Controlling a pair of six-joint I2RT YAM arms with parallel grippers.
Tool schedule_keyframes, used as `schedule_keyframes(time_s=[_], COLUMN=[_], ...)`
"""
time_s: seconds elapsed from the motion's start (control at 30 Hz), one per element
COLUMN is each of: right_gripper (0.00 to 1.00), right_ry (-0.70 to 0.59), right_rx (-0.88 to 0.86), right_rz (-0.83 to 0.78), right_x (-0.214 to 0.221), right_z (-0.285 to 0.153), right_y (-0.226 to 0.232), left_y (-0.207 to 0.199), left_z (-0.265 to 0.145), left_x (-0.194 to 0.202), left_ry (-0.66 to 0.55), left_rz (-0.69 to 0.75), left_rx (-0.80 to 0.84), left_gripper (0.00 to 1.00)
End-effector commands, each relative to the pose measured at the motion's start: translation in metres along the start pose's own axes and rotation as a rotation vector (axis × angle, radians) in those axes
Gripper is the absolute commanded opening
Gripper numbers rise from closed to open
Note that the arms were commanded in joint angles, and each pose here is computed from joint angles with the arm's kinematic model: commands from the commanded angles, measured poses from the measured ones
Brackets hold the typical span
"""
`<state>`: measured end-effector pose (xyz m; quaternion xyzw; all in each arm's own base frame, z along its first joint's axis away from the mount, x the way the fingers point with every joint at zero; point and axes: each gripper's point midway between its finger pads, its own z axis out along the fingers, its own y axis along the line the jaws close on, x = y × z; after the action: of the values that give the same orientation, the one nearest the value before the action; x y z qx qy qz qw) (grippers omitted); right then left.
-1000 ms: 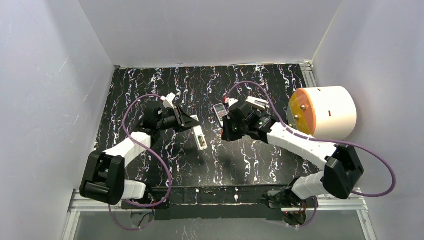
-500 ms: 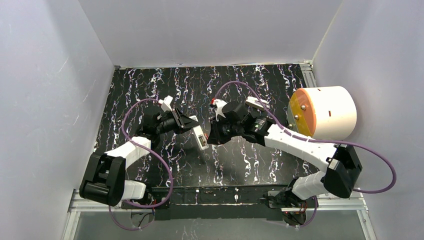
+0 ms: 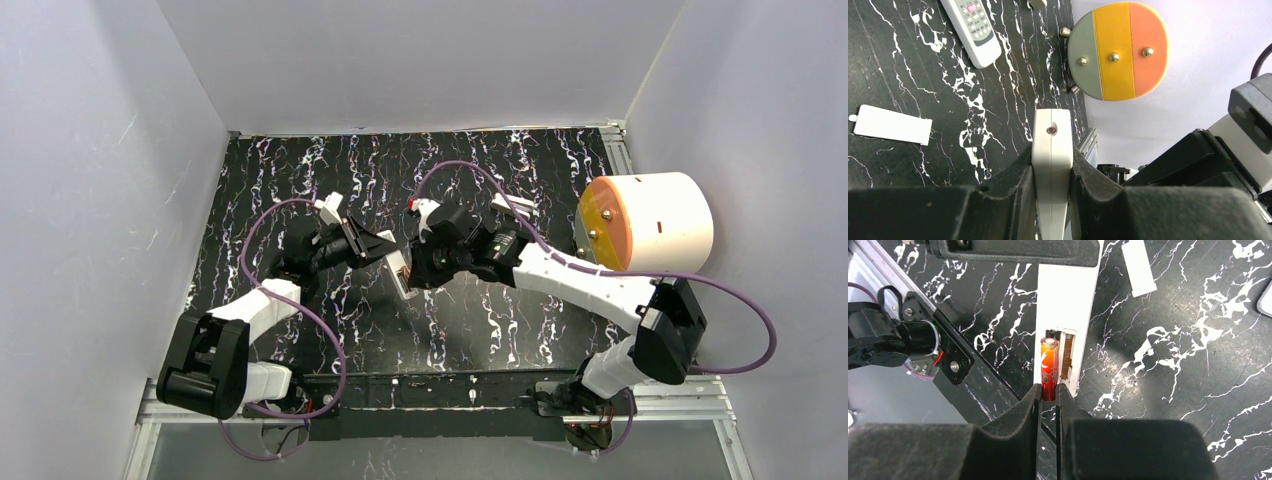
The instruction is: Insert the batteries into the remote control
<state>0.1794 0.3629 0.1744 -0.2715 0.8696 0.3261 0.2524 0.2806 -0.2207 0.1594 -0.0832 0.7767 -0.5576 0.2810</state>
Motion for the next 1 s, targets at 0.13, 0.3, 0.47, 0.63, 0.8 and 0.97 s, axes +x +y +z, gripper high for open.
schedule_keyframes(time_s=[0.13, 0.3, 0.47, 0.63, 0.8, 0.97], right_gripper=[0.10, 0.10, 0.12, 0.12, 0.17, 0.23], right_ry=[0.010, 0.025, 0.035, 0.045, 0.063, 0.043], right_rx=[0.072, 0.083, 0.082, 0.087, 0.098, 0.127], right_rz=[-0.060, -0.066, -0.070, -0.068, -0.057, -0.049], right_x=[-0.005, 0.000, 0.001, 0.002, 0.006, 0.003], right_z=[-0.001, 0.001, 0.003, 0.007, 0.009, 0.008], right_y=[0.001, -0.001, 0.000, -0.001, -0.003, -0.007], left_y=[-0.013, -0.013, -0.013, -0.014, -0.014, -0.016], left_z=[-0.004, -0.004, -0.004, -0.003, -0.004, -0.003], left_x=[-0.005, -0.006, -0.006, -0.006, -0.006, -0.007], left_ry=[-0.036, -0.039, -0.039, -0.036, -0.040, -0.042], left_rz=[0.034, 0.035, 0.035, 0.031, 0.032, 0.031], left_rx=[0.039, 0.039, 0.040, 0.043, 0.044, 0.048], left_gripper=[0.00, 0.00, 0.00, 0.00, 0.00, 0.00])
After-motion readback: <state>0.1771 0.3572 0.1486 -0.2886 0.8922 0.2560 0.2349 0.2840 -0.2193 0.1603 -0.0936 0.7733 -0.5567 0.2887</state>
